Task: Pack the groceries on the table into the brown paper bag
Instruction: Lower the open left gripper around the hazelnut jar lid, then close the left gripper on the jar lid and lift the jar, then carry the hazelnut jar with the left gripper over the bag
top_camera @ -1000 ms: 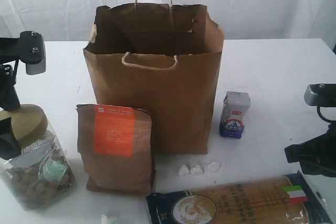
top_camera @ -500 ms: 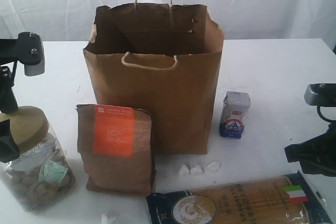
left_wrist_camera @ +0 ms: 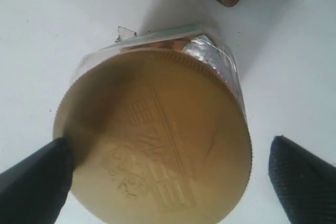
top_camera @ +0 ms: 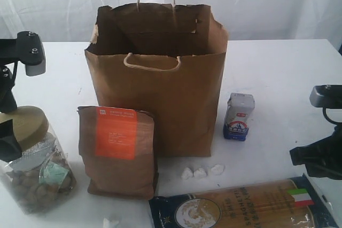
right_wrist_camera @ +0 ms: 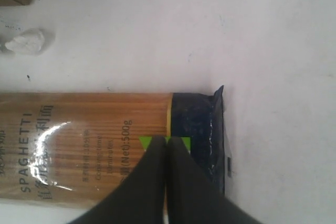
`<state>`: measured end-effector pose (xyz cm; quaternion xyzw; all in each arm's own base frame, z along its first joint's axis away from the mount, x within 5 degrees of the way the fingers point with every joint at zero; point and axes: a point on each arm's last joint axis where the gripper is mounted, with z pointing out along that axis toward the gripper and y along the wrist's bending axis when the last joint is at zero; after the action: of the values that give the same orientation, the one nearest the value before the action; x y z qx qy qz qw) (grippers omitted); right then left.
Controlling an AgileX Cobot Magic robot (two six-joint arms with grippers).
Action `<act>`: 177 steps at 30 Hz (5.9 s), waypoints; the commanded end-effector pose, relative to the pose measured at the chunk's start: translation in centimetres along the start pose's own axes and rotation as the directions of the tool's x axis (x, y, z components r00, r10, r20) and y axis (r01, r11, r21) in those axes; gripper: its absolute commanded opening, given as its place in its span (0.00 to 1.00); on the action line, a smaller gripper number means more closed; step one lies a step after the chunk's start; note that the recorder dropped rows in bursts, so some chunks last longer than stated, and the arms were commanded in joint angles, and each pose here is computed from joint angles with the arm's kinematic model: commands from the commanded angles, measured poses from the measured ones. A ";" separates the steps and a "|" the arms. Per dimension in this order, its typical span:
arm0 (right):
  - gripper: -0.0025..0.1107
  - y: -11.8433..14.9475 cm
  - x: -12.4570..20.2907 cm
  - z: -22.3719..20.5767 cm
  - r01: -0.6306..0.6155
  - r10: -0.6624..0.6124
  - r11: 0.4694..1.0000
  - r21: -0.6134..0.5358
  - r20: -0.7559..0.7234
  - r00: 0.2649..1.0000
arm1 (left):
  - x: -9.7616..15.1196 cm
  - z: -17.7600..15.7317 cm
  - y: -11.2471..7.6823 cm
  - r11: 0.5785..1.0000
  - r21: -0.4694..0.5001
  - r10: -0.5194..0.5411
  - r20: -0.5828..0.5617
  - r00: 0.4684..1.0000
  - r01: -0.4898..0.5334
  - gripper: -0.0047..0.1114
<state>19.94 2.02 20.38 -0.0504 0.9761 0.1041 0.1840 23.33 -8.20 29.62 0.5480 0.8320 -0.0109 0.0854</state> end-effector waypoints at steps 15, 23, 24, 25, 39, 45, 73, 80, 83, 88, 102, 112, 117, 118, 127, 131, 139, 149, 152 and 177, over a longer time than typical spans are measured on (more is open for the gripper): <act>0.02 -0.1 0.1 -0.1 0.001 -0.001 1.000 0.004 0.013 1.000 | 0.0 -0.2 0.0 0.996 -0.034 -0.087 0.024 0.996 0.088 0.94; 0.02 -0.1 0.1 -0.1 0.001 -0.001 1.000 0.003 0.009 1.000 | -0.5 0.7 0.7 0.997 -0.049 -0.061 0.035 0.998 0.063 0.94; 0.02 -0.1 0.1 -0.1 0.001 -0.001 1.000 0.003 0.009 1.000 | -0.6 0.9 0.8 0.997 -0.045 -0.062 0.031 0.998 0.063 0.94; 0.02 -0.1 0.1 -0.1 0.001 -0.001 1.000 0.002 0.007 1.000 | -0.6 1.0 0.8 0.997 -0.044 -0.062 0.030 0.998 0.063 0.94; 0.02 -0.1 0.2 -0.1 0.001 -0.001 1.000 -0.002 -0.003 1.000 | -0.8 0.9 1.1 0.995 -0.077 -0.062 0.062 0.996 0.067 0.94; 0.02 0.0 0.3 -0.1 0.001 -0.001 1.000 -0.008 -0.019 1.000 | -1.0 0.8 1.5 0.991 -0.111 -0.062 0.090 0.994 0.072 0.94; 0.02 -0.1 0.1 -0.1 0.001 -0.001 1.000 0.002 0.008 1.000 | -0.6 2.9 1.3 0.995 0.024 -0.097 -0.051 0.994 0.098 0.04; 0.02 -0.1 0.2 -0.1 0.001 -0.001 1.000 0.000 0.002 1.000 | -0.6 2.9 1.3 0.995 0.027 -0.097 -0.054 0.994 0.098 0.04; 0.02 -0.1 0.2 -0.1 0.001 -0.001 1.000 0.000 0.002 1.000 | -0.6 2.9 1.3 0.995 0.027 -0.097 -0.054 0.994 0.098 0.04; 0.02 -0.1 0.2 -0.1 0.001 -0.001 1.000 0.000 0.002 1.000 | -0.5 2.3 1.0 0.989 0.064 -0.126 -0.087 0.988 0.131 0.04; 0.02 -0.1 0.3 -0.1 0.001 -0.001 1.000 -0.006 -0.014 1.000 | -0.7 0.6 2.0 0.985 -0.042 -0.170 -0.079 0.982 0.167 0.04; 0.02 -0.1 0.2 -0.1 0.001 -0.001 1.000 -0.002 -0.003 1.000 | -0.5 -3.8 1.5 0.982 -0.085 -0.174 -0.041 0.984 0.171 0.04; 0.02 -0.1 0.2 -0.1 0.001 -0.001 1.000 -0.002 -0.003 1.000 | -1.2 -6.0 1.6 0.980 -0.086 -0.177 0.021 0.984 0.178 0.04; 0.02 -0.1 0.2 -0.1 0.001 -0.001 1.000 -0.003 -0.005 1.000 | -1.4 -6.6 1.7 0.979 -0.096 -0.175 0.042 0.984 0.178 0.04; 0.02 -0.1 0.2 -0.1 0.001 -0.001 1.000 -0.003 -0.005 1.000 | -2.8 -12.6 2.2 0.959 -0.204 -0.146 0.239 0.960 0.197 0.04; 0.02 -0.1 0.2 -0.1 -0.006 0.006 1.000 -0.003 -0.005 1.000 | -3.2 -15.0 2.0 0.951 -0.231 -0.125 0.321 0.939 0.205 0.04; 0.02 -0.1 0.2 -0.1 -0.006 0.006 1.000 -0.003 -0.005 1.000 | -3.7 -19.5 1.1 0.940 -0.274 -0.052 0.471 0.880 0.202 0.04; 0.02 0.4 0.0 -0.1 -0.072 0.073 0.996 -0.054 0.010 0.997 | -5.4 -22.1 -0.4 0.969 -0.199 0.031 0.685 0.728 0.147 0.04; 0.02 0.4 0.1 -0.1 -0.074 0.074 0.996 -0.056 0.008 0.997 | -6.1 -22.9 -0.2 0.963 -0.219 0.066 0.759 0.648 0.159 0.04; 0.02 0.3 -0.2 -0.1 -0.074 0.076 0.996 -0.044 0.043 0.996 | -12.0 -21.0 2.1 0.998 -0.037 0.052 0.949 0.311 -0.055 0.04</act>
<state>20.11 2.44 20.57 -0.0225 0.9719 0.1334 0.1924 27.14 -15.79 51.53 0.4828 0.6216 -0.2983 0.5400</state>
